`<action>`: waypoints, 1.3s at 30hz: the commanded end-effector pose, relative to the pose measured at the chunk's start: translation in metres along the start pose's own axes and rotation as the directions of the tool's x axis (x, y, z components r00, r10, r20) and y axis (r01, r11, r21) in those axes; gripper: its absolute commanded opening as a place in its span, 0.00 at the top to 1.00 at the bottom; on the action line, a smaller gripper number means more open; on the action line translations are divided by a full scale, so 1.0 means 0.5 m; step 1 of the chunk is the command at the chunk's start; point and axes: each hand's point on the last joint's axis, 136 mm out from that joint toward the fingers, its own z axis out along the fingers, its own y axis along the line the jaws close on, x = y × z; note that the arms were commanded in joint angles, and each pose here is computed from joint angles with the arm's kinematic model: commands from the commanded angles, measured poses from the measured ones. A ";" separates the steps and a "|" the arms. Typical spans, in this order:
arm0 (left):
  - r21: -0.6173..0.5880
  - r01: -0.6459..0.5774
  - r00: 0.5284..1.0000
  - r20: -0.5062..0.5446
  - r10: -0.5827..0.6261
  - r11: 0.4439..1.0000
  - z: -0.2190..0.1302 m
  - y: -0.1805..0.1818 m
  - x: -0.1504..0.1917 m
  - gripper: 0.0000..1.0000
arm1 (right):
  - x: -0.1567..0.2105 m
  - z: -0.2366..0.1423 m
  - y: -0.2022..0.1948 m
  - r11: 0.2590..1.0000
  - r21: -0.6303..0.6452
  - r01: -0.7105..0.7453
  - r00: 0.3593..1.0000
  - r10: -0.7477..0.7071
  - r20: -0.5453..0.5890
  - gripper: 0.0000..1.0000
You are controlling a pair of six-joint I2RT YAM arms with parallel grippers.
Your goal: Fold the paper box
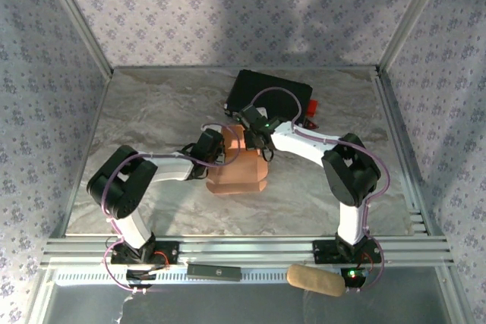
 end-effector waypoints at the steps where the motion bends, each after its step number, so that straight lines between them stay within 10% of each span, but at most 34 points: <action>1: -0.019 -0.020 1.000 -0.010 0.020 1.000 0.003 0.000 0.004 1.00 | -0.010 0.000 0.012 1.000 -0.007 0.017 1.000 -0.017 0.003 1.00; 12: -0.117 0.004 1.000 0.005 -0.003 0.993 -0.013 0.010 -0.001 1.00 | -0.008 0.003 0.018 1.000 -0.011 0.019 1.000 -0.019 0.002 1.00; 20: 0.036 0.031 0.997 0.072 -0.033 0.999 -0.084 -0.027 -0.083 0.41 | -0.005 0.004 0.013 1.000 -0.002 0.020 1.000 -0.020 0.003 1.00; 39: 0.012 0.002 1.000 -0.001 -0.002 1.000 -0.038 0.002 -0.102 0.55 | -0.010 0.000 0.018 1.000 -0.013 0.017 1.000 -0.017 0.001 1.00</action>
